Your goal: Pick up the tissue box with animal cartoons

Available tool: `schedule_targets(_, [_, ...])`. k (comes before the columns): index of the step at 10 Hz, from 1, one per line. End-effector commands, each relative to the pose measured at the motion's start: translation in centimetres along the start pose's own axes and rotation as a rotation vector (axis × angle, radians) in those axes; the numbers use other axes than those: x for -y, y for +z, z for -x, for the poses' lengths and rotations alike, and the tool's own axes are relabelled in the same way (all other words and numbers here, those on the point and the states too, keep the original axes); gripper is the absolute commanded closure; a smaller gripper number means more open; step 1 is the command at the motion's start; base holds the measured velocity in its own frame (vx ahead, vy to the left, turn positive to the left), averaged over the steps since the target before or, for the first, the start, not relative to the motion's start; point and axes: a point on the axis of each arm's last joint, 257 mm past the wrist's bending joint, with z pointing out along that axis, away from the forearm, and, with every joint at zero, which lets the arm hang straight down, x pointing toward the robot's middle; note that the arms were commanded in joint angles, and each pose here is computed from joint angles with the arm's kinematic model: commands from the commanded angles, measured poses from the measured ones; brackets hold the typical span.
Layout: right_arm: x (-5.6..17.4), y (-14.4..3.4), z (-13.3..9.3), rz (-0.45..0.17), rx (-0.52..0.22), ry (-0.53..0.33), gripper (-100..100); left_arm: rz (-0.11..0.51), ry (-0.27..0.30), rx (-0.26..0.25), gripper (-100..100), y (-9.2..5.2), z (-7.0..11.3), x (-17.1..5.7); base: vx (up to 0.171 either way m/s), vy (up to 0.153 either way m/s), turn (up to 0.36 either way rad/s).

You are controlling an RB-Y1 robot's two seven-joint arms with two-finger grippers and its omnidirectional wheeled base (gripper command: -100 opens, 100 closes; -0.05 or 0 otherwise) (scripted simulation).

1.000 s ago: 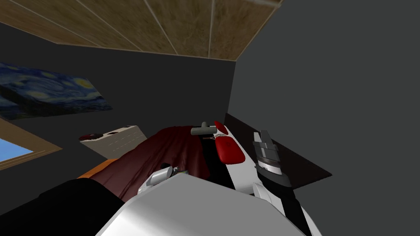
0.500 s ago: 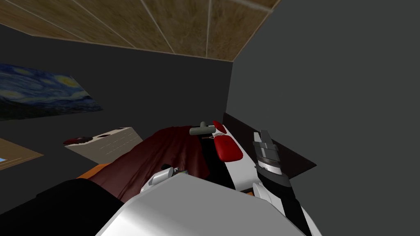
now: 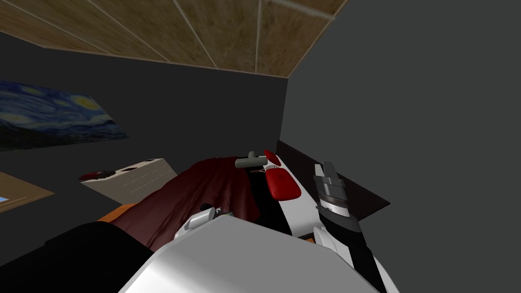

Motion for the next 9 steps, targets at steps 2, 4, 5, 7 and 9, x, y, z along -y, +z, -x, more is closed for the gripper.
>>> schedule_targets(2, [0.0, 0.0, 0.0, 0.000, 0.000, 0.000, 0, -0.001, 0.000, 0.000, 0, 0.0, 0.0, 0.0, 0.000, 0.000, 0.000])
schedule_targets(4, [0.0, 0.0, 0.0, 0.000, 0.000, 0.000, 0, 0.007, 0.014, -0.003, 100, -0.7, 0.0, -0.1, 0.026, -0.007, 0.083])
schedule_targets(5, [0.0, 0.0, 0.0, 0.000, 0.000, 0.000, 0, 0.010, 0.023, -0.005, 100, -1.1, 0.0, 0.0, 0.040, -0.018, 0.094])
schedule_targets(7, [0.0, 0.0, 0.0, 0.000, 0.000, 0.000, 0, 0.014, 0.038, -0.008, 100, -1.7, -0.1, 0.0, 0.030, -0.015, 0.072])
schedule_targets(9, [0.0, 0.0, 0.0, 0.000, 0.000, 0.000, 0, 0.012, 0.032, -0.007, 0, -1.6, -0.1, 0.1, 0.006, -0.003, 0.008])
